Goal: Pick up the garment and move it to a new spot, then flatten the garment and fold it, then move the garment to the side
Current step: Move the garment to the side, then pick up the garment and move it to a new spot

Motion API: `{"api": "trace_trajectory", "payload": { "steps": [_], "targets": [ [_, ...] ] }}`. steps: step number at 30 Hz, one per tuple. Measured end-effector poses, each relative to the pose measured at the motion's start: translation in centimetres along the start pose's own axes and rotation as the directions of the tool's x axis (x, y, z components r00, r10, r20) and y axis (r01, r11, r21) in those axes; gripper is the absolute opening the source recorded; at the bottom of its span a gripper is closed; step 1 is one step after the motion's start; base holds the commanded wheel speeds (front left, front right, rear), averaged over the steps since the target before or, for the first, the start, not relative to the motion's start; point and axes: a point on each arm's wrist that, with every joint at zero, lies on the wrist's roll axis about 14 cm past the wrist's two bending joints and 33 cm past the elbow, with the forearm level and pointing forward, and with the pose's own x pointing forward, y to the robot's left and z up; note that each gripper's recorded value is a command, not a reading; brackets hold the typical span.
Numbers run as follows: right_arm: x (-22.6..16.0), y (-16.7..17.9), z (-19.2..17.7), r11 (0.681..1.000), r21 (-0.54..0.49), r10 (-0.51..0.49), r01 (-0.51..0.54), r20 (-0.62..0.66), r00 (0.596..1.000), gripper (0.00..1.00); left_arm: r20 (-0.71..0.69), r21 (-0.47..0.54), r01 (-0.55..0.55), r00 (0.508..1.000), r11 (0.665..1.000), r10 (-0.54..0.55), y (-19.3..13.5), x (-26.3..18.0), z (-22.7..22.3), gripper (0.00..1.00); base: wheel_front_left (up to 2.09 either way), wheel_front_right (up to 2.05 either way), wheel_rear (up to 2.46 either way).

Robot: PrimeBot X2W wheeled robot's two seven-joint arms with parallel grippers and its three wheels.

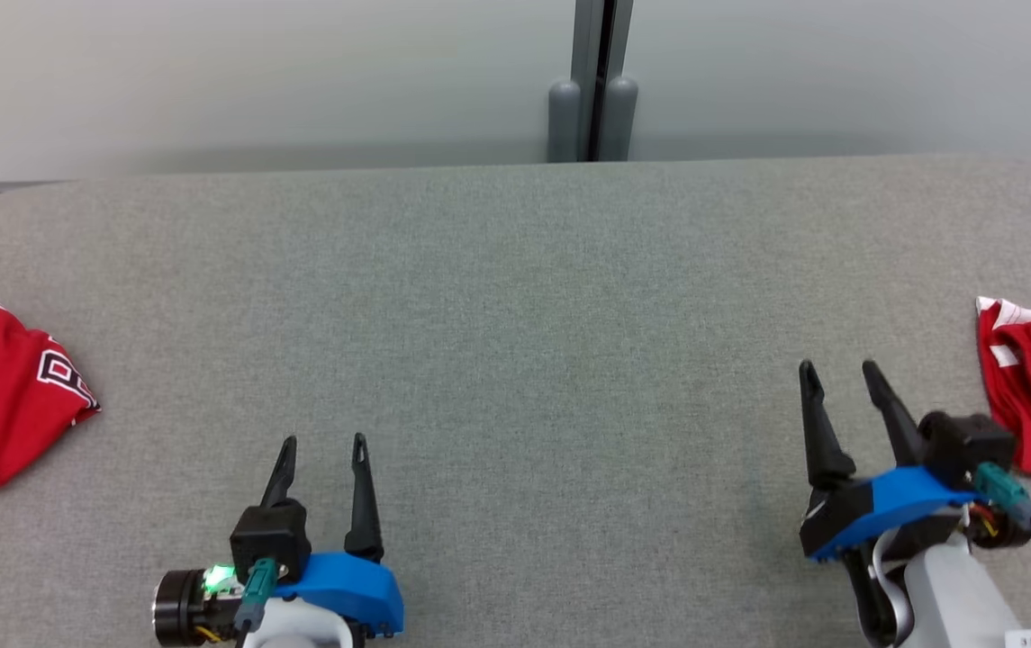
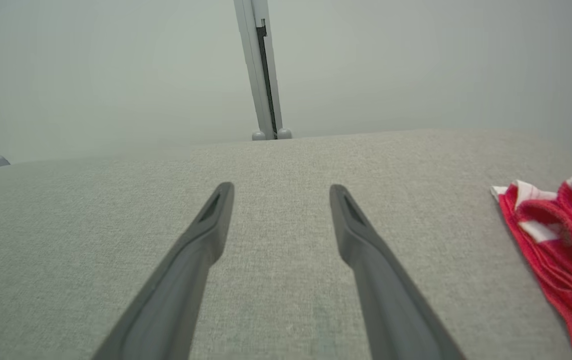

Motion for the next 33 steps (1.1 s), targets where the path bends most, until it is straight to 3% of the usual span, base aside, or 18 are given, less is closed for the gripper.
{"api": "trace_trajectory", "payload": {
  "steps": [15, 33],
  "targets": [
    [-3.7, 0.9, 1.0, 0.999, 0.052, 0.014, -0.016, 0.031, 0.999, 1.0, 0.063, -0.003, -0.052, 0.997, 0.999, 0.053, 1.8, -2.7, 1.7, 1.0, 0.0, 0.0, 0.0],
    [-3.0, 4.5, 0.5, 0.992, 0.052, 0.113, -0.114, 0.015, 0.993, 1.0, 0.085, -0.029, -0.137, 0.987, 0.99, 0.139, 4.5, -4.6, 2.1, 1.0, 0.0, 0.0, 0.0]
  ]
}}
